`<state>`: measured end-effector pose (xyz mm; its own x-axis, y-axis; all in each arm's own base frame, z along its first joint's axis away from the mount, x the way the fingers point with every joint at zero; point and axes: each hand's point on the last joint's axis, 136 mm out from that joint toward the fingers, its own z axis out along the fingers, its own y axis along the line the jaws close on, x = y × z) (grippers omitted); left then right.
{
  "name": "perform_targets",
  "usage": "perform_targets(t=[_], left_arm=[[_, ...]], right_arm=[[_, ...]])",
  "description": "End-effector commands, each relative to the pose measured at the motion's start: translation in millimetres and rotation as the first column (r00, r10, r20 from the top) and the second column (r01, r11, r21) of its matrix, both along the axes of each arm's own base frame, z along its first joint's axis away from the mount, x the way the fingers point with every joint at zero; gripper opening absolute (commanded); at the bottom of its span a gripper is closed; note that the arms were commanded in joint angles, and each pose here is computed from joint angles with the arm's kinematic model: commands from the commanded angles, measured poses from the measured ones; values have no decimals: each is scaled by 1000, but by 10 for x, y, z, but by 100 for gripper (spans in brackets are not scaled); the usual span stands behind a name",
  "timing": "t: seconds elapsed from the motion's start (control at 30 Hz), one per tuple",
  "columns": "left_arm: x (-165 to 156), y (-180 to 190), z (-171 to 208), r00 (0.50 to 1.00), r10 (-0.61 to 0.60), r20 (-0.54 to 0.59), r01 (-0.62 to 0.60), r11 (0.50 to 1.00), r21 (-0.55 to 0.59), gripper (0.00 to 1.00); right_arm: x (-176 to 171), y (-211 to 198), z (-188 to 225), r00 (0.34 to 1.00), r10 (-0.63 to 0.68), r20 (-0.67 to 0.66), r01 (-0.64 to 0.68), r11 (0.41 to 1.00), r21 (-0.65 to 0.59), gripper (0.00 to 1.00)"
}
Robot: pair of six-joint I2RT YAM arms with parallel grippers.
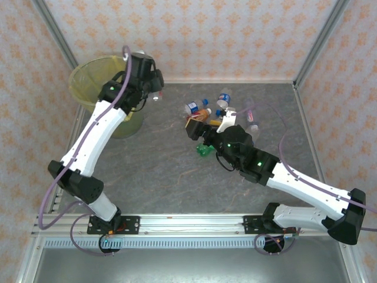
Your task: Put the plastic bottles in the bin
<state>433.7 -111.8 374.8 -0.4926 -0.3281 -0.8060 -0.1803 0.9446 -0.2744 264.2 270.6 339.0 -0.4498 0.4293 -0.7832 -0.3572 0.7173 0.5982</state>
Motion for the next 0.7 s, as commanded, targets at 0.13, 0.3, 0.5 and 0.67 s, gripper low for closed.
perform_targets(t=[0.13, 0.3, 0.5, 0.67], left_arm=[[-265, 784, 470, 976, 195, 101, -201, 978, 51, 54], [-303, 1094, 513, 959, 259, 119, -268, 961, 70, 54], [-277, 1442, 416, 940, 324, 105, -332, 940, 72, 54], [-202, 1672, 365, 927, 359, 111, -365, 930, 41, 54]], right_arm=[[-223, 264, 481, 968, 194, 161, -206, 977, 61, 100], [-358, 371, 604, 934, 281, 223, -304, 950, 77, 100], [-405, 436, 655, 918, 318, 238, -342, 937, 69, 100], [-389, 484, 619, 919, 331, 213, -349, 935, 57, 100]])
